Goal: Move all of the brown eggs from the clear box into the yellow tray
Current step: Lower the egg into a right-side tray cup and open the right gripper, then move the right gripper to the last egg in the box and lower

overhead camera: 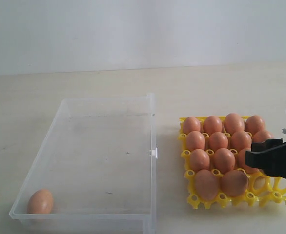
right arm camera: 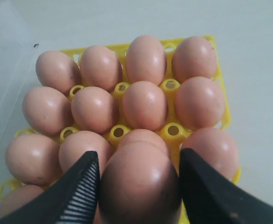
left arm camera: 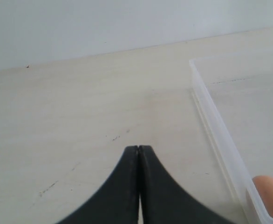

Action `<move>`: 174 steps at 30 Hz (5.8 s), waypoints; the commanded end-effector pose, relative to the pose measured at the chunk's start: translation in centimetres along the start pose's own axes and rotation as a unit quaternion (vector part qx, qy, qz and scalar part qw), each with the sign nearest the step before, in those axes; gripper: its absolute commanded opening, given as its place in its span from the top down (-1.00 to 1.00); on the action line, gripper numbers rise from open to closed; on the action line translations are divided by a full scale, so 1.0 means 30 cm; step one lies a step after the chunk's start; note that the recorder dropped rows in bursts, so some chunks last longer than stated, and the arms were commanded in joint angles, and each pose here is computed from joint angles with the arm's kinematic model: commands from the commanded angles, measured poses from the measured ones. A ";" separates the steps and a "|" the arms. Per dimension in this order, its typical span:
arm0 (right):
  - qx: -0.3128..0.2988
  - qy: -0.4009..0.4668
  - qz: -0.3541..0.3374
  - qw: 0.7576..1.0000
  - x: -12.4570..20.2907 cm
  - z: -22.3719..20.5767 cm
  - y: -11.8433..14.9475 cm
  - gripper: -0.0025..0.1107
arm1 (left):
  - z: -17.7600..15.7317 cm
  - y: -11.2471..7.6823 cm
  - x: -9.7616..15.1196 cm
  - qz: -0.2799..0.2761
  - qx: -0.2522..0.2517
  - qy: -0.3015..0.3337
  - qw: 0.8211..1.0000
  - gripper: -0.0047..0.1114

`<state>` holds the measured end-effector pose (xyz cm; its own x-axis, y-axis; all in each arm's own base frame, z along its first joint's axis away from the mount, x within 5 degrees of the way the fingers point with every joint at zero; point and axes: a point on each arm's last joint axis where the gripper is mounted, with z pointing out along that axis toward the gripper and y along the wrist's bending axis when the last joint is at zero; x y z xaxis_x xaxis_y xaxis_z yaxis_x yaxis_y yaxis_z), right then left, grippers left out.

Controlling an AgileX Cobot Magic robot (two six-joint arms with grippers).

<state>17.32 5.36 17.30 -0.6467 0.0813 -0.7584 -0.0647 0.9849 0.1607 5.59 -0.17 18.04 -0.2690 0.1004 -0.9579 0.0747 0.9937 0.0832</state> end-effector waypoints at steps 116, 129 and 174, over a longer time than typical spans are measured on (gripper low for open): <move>-0.322 0.287 -0.081 0.898 -0.156 0.327 0.858 -0.08 | -0.001 -0.001 -0.008 -0.003 0.002 -0.009 1.000 0.92; -0.348 0.386 -0.048 0.853 -0.026 0.439 0.990 -0.07 | -0.001 -0.001 -0.008 -0.003 0.002 -0.009 1.000 0.92; -0.331 0.409 -0.053 0.849 0.093 0.535 1.045 -0.01 | -0.001 -0.001 -0.008 -0.003 0.002 -0.009 1.000 0.92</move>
<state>25.63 38.80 10.48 -0.9057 -0.4027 -0.1324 -0.3851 0.6507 0.6545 5.59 -0.17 18.04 -0.2690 0.1004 -0.9579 0.0747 0.9937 0.0832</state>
